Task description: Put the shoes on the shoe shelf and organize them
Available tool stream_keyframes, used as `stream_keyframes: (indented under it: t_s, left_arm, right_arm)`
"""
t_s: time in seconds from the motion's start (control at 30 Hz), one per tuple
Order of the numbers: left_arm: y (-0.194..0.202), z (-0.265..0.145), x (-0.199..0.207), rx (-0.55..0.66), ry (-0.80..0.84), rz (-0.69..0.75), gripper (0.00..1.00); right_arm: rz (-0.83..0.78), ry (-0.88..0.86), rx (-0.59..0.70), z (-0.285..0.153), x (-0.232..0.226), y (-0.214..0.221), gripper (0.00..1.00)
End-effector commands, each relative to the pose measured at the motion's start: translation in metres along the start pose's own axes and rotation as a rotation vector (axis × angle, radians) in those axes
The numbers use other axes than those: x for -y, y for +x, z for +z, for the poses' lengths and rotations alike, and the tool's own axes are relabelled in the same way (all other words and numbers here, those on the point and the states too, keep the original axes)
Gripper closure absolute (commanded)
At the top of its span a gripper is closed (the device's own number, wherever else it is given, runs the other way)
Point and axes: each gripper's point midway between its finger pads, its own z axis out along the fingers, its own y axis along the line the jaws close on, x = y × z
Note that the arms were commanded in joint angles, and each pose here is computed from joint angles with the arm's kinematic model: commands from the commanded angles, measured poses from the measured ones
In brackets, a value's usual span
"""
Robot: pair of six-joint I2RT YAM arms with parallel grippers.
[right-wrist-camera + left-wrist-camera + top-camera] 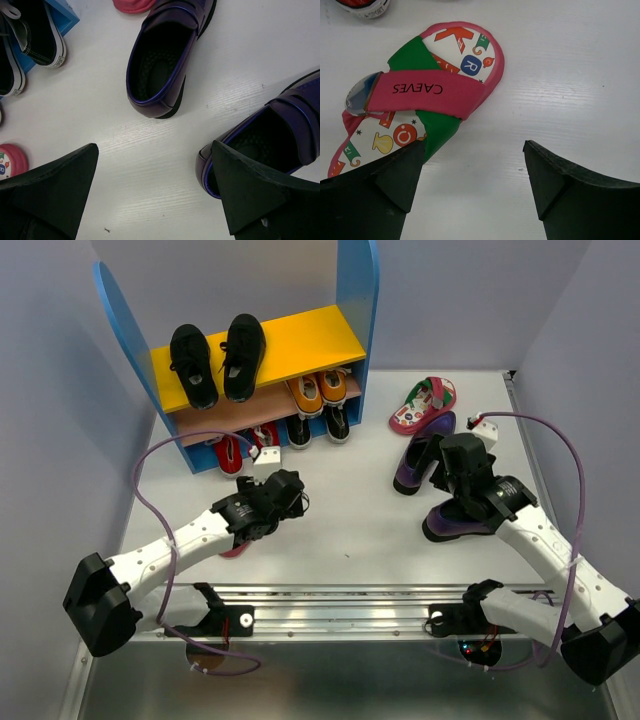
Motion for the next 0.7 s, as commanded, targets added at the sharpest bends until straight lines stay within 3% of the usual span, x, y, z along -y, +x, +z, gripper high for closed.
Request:
stream_keyframes:
  t_s: [0.0, 0.27, 0.67]
  left_arm:
    - [0.016, 0.001, -0.012, -0.041, -0.041, -0.101, 0.08]
    - [0.031, 0.011, -0.028, -0.026, -0.123, -0.185, 0.08]
    - [0.036, 0.039, -0.039, -0.019, -0.241, -0.157, 0.11]
  right_arm:
    - [0.05, -0.044, 0.051, -0.001, -0.012, -0.015, 0.0]
    - [0.048, -0.047, 0.047, -0.001, -0.01, -0.013, 0.0]
    - [0.052, -0.043, 0.052, -0.003, -0.007, -0.011, 0.0]
